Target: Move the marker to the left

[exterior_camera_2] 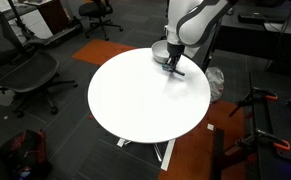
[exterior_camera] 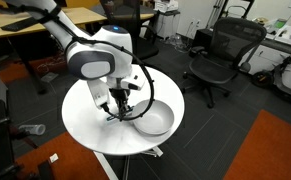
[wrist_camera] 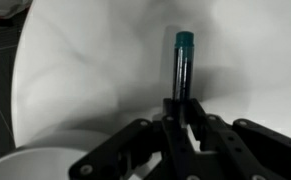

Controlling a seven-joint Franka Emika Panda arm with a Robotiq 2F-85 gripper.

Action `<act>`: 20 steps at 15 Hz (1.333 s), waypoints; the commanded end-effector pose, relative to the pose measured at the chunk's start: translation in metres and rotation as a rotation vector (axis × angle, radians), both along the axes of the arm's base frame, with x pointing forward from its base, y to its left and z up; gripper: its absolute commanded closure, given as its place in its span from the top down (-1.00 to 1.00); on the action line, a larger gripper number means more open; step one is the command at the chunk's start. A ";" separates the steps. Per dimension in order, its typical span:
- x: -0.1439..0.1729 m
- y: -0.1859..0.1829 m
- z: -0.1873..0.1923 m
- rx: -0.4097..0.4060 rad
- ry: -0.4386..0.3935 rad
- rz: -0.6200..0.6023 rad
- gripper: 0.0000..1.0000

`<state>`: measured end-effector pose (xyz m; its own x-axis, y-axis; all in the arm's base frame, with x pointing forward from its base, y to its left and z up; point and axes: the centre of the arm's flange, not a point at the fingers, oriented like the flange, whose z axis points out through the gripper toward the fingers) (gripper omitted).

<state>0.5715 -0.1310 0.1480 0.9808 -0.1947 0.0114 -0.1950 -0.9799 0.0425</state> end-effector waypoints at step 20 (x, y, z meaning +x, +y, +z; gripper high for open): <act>0.130 0.058 0.035 -0.031 -0.015 -0.225 -0.91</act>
<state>0.6704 -0.0684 0.1938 0.9302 -0.3632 0.0532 -0.3657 -0.9295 0.0485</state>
